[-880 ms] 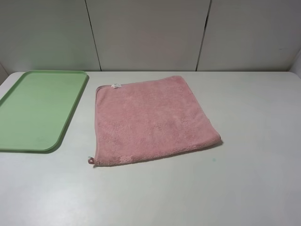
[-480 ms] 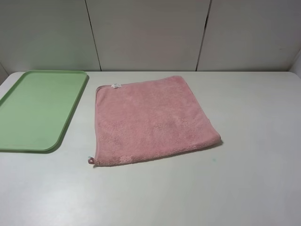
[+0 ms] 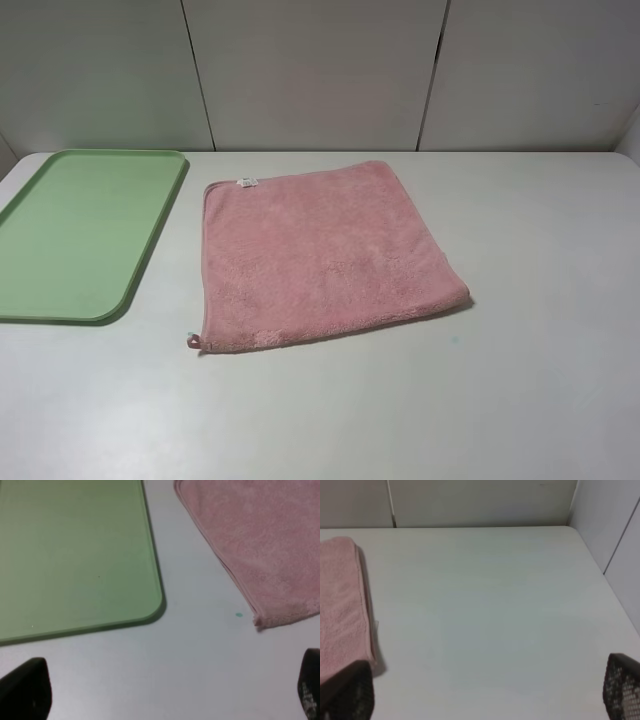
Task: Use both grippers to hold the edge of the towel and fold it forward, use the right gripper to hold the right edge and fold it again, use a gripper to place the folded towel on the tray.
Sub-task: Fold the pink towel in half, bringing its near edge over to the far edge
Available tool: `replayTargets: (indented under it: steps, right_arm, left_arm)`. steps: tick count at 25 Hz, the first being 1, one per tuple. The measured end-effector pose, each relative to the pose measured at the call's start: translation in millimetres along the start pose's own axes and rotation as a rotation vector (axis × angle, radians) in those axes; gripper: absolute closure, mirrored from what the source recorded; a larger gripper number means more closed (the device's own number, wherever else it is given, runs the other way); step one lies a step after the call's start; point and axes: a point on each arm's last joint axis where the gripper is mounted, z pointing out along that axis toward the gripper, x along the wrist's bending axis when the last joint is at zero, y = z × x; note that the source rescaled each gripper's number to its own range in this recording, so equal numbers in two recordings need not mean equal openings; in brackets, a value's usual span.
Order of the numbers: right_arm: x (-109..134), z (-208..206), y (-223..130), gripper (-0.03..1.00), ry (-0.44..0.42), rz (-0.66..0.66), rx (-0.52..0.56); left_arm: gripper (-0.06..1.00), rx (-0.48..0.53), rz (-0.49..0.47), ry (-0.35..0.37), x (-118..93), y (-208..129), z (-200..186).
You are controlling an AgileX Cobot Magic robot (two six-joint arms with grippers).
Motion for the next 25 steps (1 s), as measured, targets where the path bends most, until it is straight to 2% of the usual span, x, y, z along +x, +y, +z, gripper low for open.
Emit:
replayTargets:
  steps: [25]
  right_arm:
    - [0.2,1.6,1.2,-0.03,0.005,0.024,0.012]
  left_arm:
    - [-0.04,-0.001,-0.002,-0.004,-0.4,0.1,0.0]
